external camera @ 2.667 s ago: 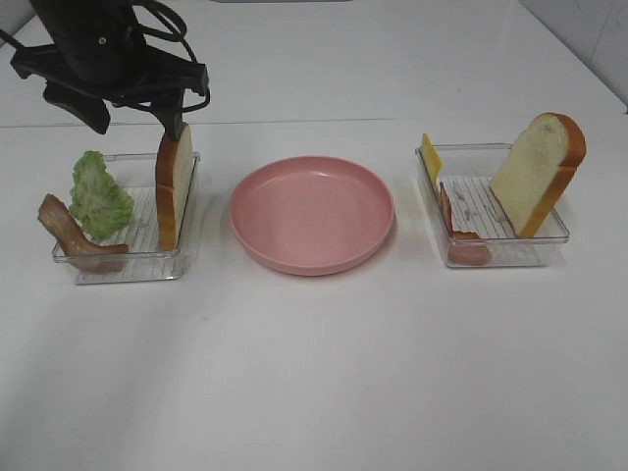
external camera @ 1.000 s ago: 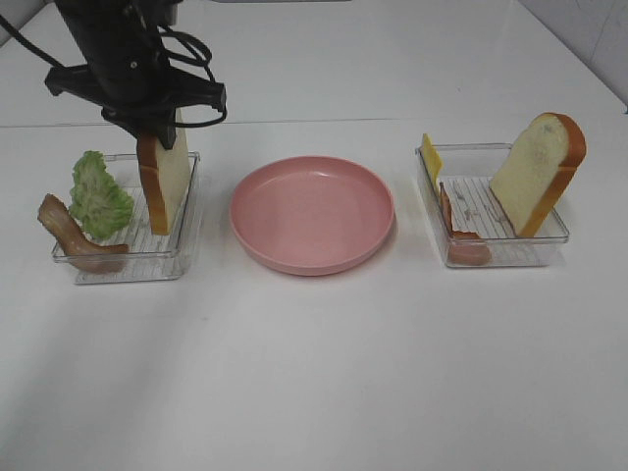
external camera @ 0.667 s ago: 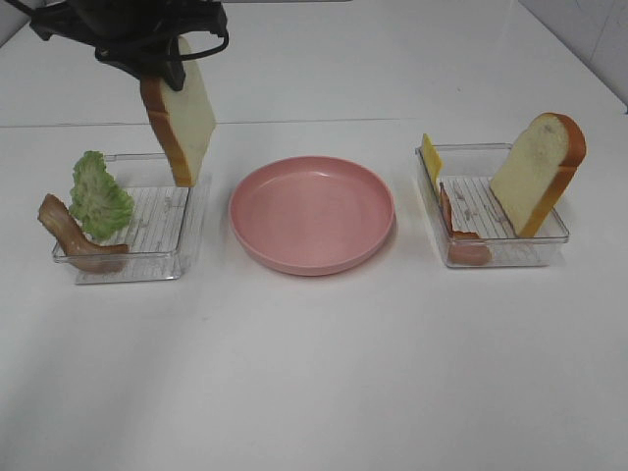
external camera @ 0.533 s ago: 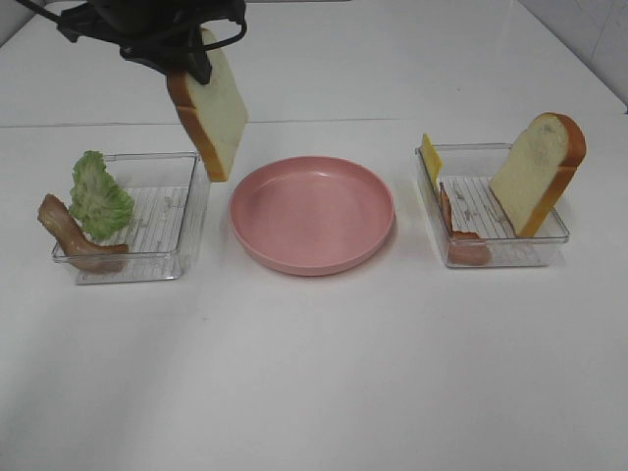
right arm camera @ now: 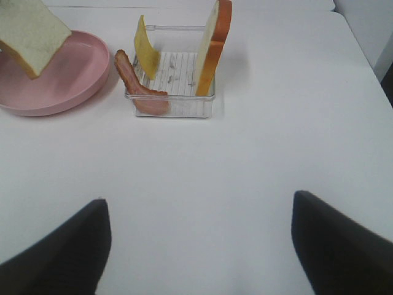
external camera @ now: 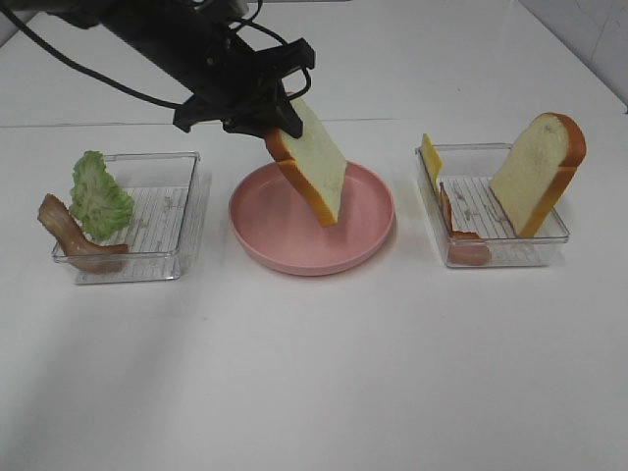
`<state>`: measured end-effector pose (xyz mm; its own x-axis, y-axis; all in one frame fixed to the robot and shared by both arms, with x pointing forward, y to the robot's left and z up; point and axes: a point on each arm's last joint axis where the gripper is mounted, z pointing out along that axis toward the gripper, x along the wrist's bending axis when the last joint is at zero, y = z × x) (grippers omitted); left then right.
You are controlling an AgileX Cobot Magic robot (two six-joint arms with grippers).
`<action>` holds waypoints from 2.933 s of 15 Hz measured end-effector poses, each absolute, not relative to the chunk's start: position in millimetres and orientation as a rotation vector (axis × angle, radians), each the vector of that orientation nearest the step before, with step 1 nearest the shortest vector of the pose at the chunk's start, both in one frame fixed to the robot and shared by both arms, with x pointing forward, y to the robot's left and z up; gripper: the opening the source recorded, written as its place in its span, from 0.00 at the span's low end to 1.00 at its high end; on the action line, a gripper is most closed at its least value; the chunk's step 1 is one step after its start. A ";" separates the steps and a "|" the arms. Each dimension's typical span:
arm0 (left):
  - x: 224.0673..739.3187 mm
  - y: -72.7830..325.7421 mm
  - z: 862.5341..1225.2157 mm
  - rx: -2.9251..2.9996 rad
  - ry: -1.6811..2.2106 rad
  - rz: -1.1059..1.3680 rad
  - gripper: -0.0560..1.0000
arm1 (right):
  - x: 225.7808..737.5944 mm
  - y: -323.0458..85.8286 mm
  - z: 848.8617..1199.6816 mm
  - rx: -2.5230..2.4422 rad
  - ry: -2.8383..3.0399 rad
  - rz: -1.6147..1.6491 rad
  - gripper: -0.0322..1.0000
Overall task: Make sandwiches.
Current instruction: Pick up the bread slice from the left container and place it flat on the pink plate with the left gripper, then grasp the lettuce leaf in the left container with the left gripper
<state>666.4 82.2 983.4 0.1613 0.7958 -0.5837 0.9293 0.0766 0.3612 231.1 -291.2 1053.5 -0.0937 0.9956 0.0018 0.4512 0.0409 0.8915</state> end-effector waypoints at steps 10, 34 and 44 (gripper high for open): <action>680.9 69.4 918.5 1.604 1.729 -0.388 0.24 | 231.1 -291.2 1053.5 1.486 1.631 1.002 0.77; 662.4 143.1 1042.6 1.957 1.623 0.143 0.77 | 231.1 -291.2 1053.5 1.486 1.631 1.002 0.77; 668.8 215.8 1035.5 2.142 1.917 0.536 0.77 | 231.1 -291.2 1053.5 1.486 1.631 1.002 0.77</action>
<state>668.8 215.8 1035.5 0.0845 0.9887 0.1238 0.9096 -0.1272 0.3954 231.1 -291.2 1053.5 -0.0937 0.9956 0.0018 0.4512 0.0409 0.8915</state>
